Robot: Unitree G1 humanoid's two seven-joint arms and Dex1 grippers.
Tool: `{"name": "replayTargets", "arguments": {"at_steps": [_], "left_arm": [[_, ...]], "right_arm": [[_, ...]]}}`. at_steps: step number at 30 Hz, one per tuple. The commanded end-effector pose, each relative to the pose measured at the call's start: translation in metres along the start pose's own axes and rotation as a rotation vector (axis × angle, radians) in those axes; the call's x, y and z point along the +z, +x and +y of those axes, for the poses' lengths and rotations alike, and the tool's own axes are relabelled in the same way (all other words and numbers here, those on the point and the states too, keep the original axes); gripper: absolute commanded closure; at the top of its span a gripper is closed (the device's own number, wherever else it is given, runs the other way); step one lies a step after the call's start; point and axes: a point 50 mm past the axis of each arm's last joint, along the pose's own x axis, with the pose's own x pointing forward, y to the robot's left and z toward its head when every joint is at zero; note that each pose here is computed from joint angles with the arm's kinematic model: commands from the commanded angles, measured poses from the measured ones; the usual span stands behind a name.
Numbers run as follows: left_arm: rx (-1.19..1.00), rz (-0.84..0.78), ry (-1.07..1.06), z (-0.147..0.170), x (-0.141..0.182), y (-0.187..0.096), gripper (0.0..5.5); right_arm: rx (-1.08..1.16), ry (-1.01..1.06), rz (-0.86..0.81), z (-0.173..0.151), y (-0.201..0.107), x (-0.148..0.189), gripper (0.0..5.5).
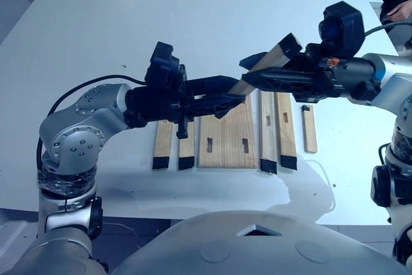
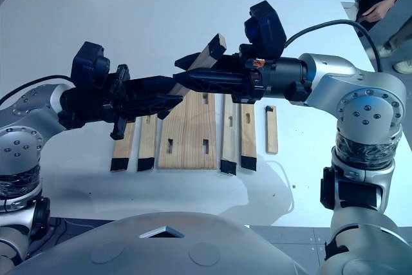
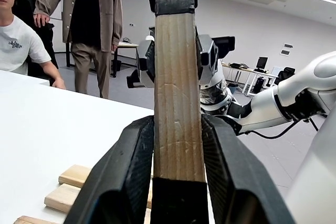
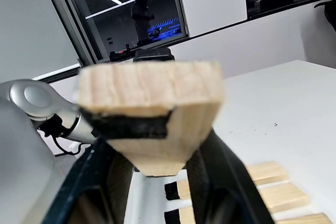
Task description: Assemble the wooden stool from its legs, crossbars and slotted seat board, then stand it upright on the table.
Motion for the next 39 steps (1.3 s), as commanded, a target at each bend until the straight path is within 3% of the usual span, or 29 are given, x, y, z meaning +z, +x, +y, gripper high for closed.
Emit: {"name": "replayTargets", "arguments": {"at_steps": [1, 4, 8, 12, 17, 22, 39], "left_arm": [[0.069, 0.030, 0.013, 0.007, -0.001, -0.008, 4.20], [0.112, 0.032, 0.004, 0.012, 0.000, -0.006, 4.20], [0.145, 0.052, -0.021, 0.017, -0.004, -0.006, 3.37], [0.247, 0.097, -0.008, 0.026, -0.017, -0.020, 2.99], [0.349, 0.130, 0.009, 0.025, -0.030, -0.039, 2.99], [0.436, 0.081, 0.022, 0.026, -0.033, -0.045, 2.99], [0.443, 0.097, 0.020, 0.018, -0.042, -0.042, 2.99]], "right_arm": [[-0.009, -0.019, 0.041, 0.001, -0.005, -0.001, 4.20], [-0.008, -0.028, 0.055, 0.002, -0.004, -0.004, 4.20], [-0.060, -0.074, 0.061, -0.005, -0.004, -0.005, 4.20], [-0.201, -0.248, 0.130, -0.020, -0.017, 0.003, 4.20], [-0.305, -0.484, 0.444, -0.040, -0.059, -0.019, 4.20], [-0.278, -0.537, 0.648, -0.050, -0.094, -0.057, 4.20], [-0.219, -0.528, 0.733, -0.051, -0.114, -0.094, 4.20]]}}
